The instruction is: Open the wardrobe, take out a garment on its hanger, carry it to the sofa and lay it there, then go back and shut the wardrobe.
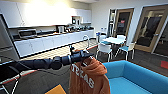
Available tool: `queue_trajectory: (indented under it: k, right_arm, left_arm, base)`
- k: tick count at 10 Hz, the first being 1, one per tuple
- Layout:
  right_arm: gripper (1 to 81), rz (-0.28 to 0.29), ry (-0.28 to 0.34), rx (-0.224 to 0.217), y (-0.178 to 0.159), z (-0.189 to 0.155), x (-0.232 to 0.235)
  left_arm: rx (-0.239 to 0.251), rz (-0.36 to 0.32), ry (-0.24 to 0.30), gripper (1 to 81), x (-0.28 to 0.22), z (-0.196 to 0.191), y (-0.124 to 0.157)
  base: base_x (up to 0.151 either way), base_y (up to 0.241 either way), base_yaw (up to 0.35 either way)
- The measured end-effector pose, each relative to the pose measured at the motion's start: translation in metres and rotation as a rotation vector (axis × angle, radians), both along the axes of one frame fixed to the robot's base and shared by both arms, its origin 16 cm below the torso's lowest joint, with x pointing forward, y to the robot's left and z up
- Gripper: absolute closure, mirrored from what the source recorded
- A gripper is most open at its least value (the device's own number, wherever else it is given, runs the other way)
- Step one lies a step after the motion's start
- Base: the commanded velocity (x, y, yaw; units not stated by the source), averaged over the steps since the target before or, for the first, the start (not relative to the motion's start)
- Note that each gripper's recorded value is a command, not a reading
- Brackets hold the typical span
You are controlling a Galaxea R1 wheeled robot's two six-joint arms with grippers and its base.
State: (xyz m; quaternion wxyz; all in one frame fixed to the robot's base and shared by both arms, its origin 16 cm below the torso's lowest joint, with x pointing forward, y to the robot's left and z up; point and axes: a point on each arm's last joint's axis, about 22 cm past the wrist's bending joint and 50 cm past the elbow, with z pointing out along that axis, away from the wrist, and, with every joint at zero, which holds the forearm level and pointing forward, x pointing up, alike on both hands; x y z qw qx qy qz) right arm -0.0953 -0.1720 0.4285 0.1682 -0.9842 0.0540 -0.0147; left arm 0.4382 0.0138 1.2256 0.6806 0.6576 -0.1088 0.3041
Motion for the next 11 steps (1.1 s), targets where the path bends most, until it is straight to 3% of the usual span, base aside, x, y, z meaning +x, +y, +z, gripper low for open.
queue_trajectory:
  k: [11]
  right_arm:
    - [1.0,-0.001,-0.001,0.001,0.0017,0.0000,0.0004]
  left_arm:
    - [0.000,0.000,-0.002,81.1,-0.0007,0.0013,0.0006]
  base:
    - [0.000,0.000,-0.285]
